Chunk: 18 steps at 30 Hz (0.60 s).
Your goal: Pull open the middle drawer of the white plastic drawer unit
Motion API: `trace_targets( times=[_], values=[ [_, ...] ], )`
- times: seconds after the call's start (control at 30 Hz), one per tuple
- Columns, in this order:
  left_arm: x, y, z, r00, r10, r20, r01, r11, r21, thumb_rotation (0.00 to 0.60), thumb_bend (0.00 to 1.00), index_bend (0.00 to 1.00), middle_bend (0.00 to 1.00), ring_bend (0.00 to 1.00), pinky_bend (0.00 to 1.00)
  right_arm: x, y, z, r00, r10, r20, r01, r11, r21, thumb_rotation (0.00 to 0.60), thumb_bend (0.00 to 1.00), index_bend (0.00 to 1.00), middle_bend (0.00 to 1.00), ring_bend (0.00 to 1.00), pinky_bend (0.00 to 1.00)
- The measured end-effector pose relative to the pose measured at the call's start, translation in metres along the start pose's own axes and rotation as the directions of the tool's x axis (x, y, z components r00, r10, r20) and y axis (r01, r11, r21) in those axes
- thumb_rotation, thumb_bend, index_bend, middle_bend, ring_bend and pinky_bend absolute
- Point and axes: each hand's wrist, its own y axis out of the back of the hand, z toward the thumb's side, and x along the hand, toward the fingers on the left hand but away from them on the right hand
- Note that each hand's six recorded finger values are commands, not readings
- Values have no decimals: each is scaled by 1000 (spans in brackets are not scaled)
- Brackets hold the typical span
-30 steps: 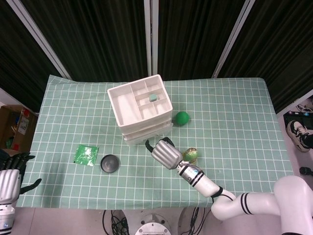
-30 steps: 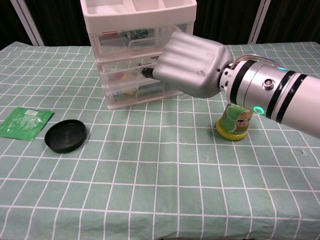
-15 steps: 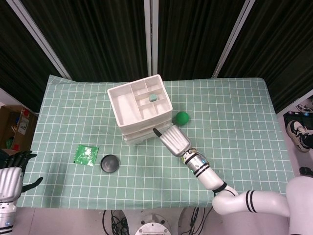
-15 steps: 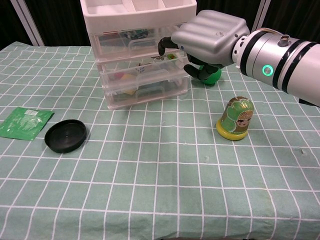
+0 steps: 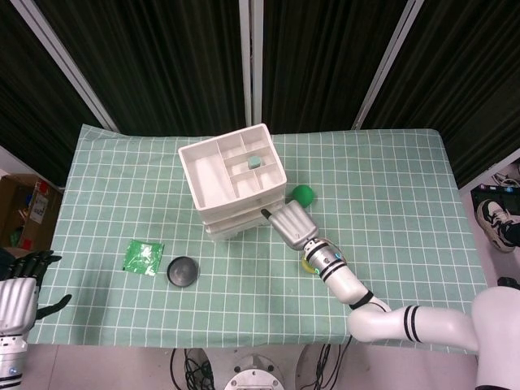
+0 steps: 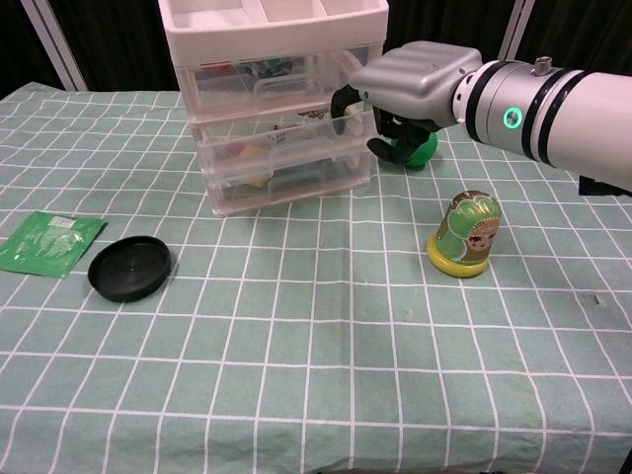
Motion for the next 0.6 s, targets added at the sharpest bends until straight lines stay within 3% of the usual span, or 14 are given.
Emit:
trace_targets(
  times=[0.6],
  values=[
    [4, -5, 2, 1000, -5, 11, 5, 1000, -7, 600, 87, 277, 223, 175, 201, 43, -4, -4, 993, 105, -45, -109, 991, -82, 600, 480, 380, 922, 991, 1000]
  ],
)
